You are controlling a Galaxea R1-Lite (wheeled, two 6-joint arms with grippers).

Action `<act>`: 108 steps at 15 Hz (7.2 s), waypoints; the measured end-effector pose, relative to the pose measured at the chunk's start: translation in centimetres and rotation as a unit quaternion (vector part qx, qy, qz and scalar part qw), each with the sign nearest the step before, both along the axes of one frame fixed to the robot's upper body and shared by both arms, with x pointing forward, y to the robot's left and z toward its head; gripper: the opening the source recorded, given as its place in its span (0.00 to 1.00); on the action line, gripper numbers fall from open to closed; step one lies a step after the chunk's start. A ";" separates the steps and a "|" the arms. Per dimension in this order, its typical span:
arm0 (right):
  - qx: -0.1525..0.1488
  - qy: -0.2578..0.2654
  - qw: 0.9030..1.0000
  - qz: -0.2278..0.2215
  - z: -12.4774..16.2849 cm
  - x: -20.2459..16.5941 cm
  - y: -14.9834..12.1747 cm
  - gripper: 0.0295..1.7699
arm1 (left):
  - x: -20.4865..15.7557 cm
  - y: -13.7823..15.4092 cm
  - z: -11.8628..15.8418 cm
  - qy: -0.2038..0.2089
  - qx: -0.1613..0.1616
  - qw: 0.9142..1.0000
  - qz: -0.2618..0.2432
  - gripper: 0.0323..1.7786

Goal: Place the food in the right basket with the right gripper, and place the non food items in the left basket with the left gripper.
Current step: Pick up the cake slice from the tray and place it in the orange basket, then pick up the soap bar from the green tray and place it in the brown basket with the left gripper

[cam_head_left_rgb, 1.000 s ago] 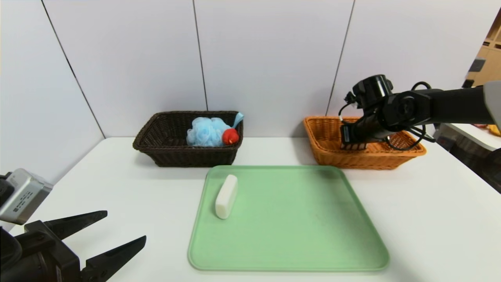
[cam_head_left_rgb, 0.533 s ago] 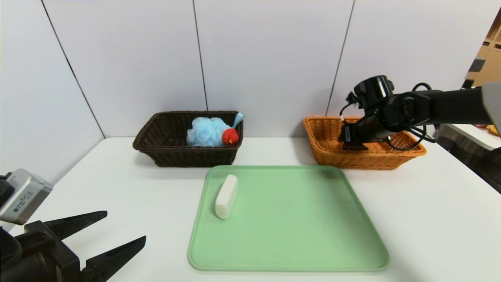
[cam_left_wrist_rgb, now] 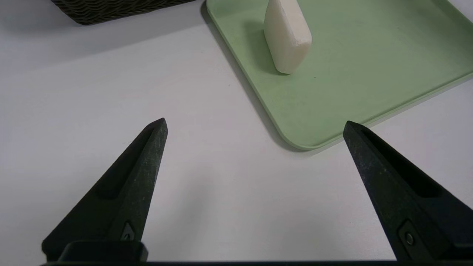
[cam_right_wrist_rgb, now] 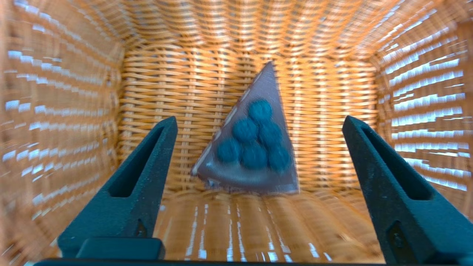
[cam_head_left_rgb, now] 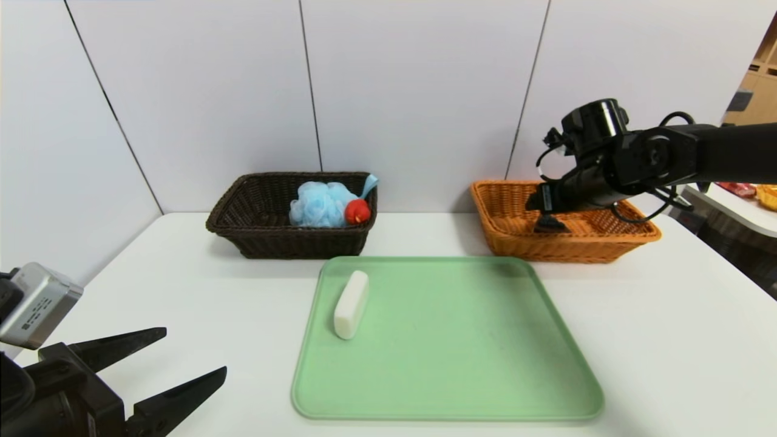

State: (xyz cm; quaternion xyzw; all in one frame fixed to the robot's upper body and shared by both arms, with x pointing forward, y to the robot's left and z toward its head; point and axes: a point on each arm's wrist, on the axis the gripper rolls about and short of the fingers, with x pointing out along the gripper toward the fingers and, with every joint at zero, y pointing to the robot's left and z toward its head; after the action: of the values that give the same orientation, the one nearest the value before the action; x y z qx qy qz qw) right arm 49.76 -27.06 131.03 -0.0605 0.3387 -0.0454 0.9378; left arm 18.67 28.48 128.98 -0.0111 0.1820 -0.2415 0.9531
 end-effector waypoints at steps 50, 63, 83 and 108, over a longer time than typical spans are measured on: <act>0.055 -0.066 0.968 0.235 -1.8 -27.9 0.9 0.96 | 10.7 -16.8 -0.8 0.106 0.027 0.994 0.016 0.95; 0.053 -0.061 0.968 0.239 -2.2 -28.2 0.8 0.96 | 15.6 -15.8 -2.5 0.110 0.057 0.990 0.071 0.95; 0.050 -0.054 0.967 0.244 -2.6 -28.3 0.7 0.96 | 17.0 -16.1 -5.5 0.145 0.077 0.983 0.087 0.90; 0.049 -0.048 0.965 0.252 -2.7 -28.1 0.9 0.96 | 13.5 -12.4 4.9 -0.034 0.064 0.992 0.106 0.28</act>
State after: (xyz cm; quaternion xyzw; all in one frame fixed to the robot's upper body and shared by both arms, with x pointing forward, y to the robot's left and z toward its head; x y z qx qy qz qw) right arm 21.63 -26.18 128.28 -0.0959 0.2685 0.2063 0.9360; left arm 32.18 16.12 133.89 0.0391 0.1626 -0.1269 0.9777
